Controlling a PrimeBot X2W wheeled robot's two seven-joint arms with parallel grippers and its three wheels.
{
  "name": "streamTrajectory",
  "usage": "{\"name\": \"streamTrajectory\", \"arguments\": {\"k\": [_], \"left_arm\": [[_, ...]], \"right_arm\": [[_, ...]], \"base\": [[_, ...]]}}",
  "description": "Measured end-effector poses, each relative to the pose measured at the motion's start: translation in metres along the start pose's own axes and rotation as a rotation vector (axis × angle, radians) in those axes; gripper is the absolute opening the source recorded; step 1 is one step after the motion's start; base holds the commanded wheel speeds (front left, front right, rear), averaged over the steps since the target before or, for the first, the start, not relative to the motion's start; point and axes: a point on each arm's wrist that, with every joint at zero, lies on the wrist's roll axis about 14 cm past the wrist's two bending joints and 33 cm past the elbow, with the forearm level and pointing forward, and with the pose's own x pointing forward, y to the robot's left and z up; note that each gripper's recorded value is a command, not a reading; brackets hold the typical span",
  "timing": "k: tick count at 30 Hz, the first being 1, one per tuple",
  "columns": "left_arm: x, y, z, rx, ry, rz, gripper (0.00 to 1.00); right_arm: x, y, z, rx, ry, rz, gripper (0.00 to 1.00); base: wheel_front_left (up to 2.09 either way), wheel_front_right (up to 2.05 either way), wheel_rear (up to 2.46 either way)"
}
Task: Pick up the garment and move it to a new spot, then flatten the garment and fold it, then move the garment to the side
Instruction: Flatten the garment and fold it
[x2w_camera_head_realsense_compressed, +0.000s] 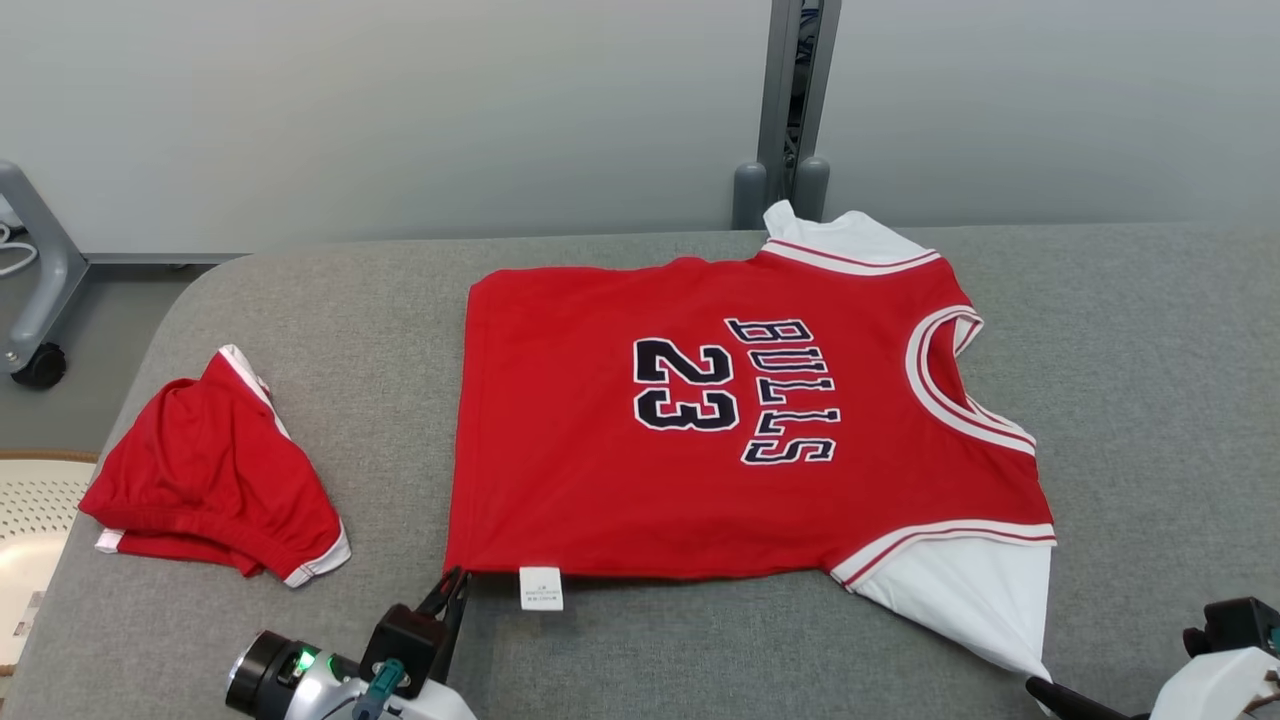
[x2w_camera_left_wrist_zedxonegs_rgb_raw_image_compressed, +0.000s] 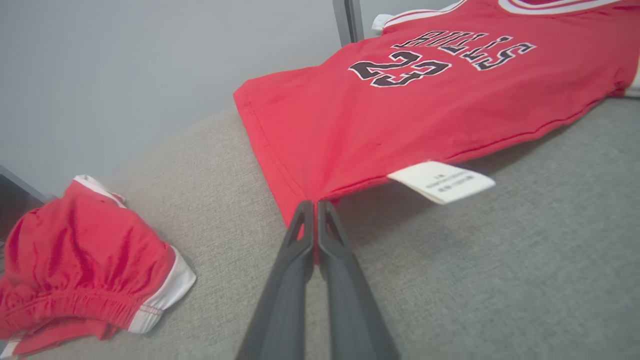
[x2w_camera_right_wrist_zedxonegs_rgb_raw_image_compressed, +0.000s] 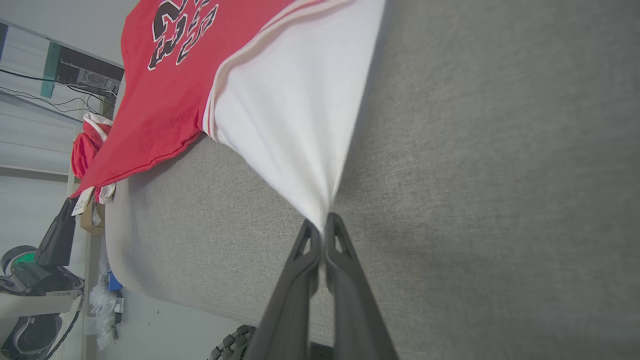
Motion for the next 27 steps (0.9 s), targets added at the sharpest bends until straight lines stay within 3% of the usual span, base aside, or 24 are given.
{"name": "streamTrajectory", "arguments": {"k": [16, 27], "left_arm": [[-0.034, -0.008, -0.018, 0.01, 0.021, -0.011, 0.0], [-0.043, -0.013, -0.023, 0.009, 0.026, -0.017, 0.0]], "right_arm": [[-0.023, 0.0, -0.033, 0.041, 0.054, 0.013, 0.0], [-0.028, 0.006, -0.032, 0.033, 0.04, 0.017, 0.0]], "base": [[0.0, 0.0, 0.0], [0.0, 0.0, 0.0]]}}
